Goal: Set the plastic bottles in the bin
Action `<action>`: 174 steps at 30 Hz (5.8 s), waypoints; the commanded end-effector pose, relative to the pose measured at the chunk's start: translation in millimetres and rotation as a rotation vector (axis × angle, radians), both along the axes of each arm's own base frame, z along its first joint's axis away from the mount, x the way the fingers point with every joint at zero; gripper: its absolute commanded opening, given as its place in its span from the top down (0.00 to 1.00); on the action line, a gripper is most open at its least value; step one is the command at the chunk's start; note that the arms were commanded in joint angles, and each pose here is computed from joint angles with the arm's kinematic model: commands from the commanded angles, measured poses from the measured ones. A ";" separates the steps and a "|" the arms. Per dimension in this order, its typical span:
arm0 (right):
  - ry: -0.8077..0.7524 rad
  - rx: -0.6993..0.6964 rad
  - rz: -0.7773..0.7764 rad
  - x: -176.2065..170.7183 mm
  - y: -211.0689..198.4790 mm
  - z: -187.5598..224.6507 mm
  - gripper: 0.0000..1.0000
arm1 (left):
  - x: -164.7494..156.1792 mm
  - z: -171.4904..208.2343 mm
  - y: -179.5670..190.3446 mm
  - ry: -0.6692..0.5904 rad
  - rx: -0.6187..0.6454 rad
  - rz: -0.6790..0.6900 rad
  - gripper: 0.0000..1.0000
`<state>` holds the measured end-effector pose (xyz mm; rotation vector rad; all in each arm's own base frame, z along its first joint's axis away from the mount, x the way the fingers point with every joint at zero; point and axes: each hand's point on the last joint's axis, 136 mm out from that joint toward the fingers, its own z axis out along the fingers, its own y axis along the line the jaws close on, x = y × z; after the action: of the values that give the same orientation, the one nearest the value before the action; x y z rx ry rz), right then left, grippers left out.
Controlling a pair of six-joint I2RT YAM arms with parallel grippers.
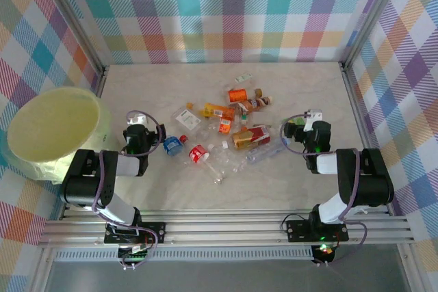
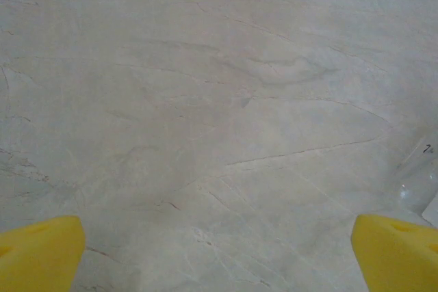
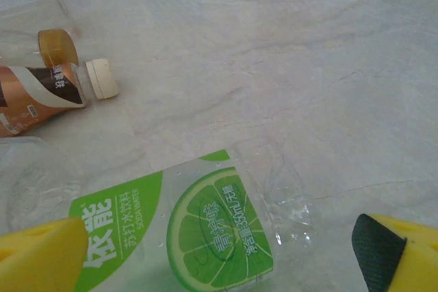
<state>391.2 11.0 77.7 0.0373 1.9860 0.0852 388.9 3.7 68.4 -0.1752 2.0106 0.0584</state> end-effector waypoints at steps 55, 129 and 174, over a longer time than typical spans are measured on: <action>0.739 0.754 -0.735 -21.8 5.7 10.1 0.00 | -11.0 73.7 -119.7 0.212 -0.583 -0.021 0.00; 0.159 0.814 0.158 -43.6 170.5 173.1 0.46 | -98.0 166.8 -396.1 0.217 -0.402 -1.156 0.00; -0.086 0.487 0.424 -68.0 183.6 232.0 0.00 | -67.9 260.2 -111.0 -0.043 0.122 -0.032 0.44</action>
<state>328.5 195.0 293.6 0.0093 1.8986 0.8580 334.3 -163.0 300.6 0.0244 1.9942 -0.0661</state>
